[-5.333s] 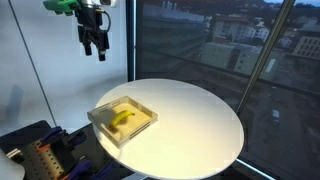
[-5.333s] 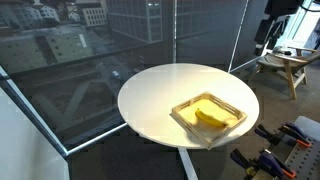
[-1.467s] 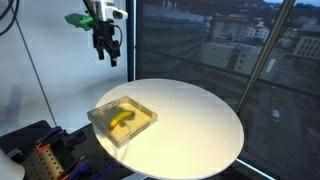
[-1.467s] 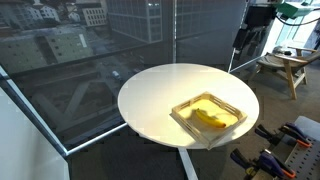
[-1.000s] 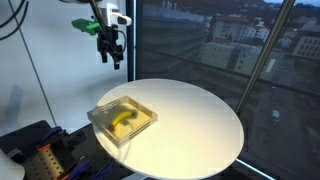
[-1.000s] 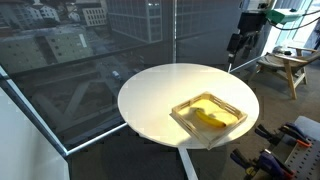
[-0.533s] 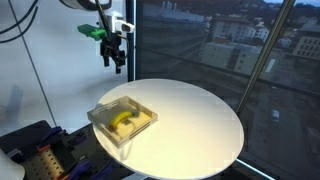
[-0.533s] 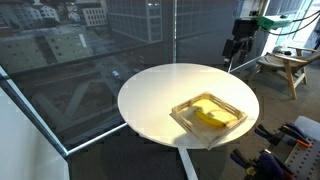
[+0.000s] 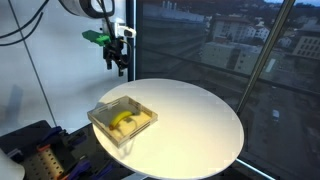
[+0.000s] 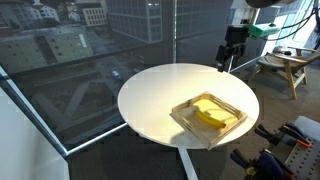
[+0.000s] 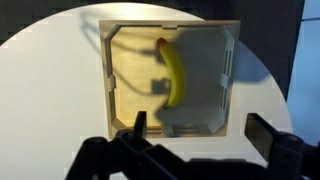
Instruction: Put the banana on the table
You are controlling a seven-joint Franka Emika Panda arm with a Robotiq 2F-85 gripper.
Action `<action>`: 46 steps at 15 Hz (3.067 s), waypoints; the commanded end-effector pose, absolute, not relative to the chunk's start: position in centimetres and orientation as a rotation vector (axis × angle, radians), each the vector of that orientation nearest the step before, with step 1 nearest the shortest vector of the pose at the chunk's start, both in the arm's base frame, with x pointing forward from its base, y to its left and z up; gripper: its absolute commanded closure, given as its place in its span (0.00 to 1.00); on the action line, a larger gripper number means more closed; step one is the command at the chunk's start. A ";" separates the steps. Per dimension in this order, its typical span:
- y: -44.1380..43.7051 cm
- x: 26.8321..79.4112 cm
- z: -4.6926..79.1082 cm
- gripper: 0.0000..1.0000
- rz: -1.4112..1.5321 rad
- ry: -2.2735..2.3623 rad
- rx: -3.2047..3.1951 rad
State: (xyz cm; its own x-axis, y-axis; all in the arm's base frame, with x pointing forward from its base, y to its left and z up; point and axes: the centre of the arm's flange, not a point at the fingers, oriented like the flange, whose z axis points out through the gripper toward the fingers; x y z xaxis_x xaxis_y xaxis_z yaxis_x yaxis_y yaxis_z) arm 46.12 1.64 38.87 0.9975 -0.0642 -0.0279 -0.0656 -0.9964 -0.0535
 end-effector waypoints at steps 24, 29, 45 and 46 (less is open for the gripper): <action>2.1 46.8 30.1 0.00 0.053 0.159 -3.139; 2.2 46.9 28.2 0.00 0.059 0.163 -3.188; 2.7 46.8 24.5 0.00 0.153 0.150 -3.181; 2.7 46.8 24.5 0.00 0.154 0.150 -3.181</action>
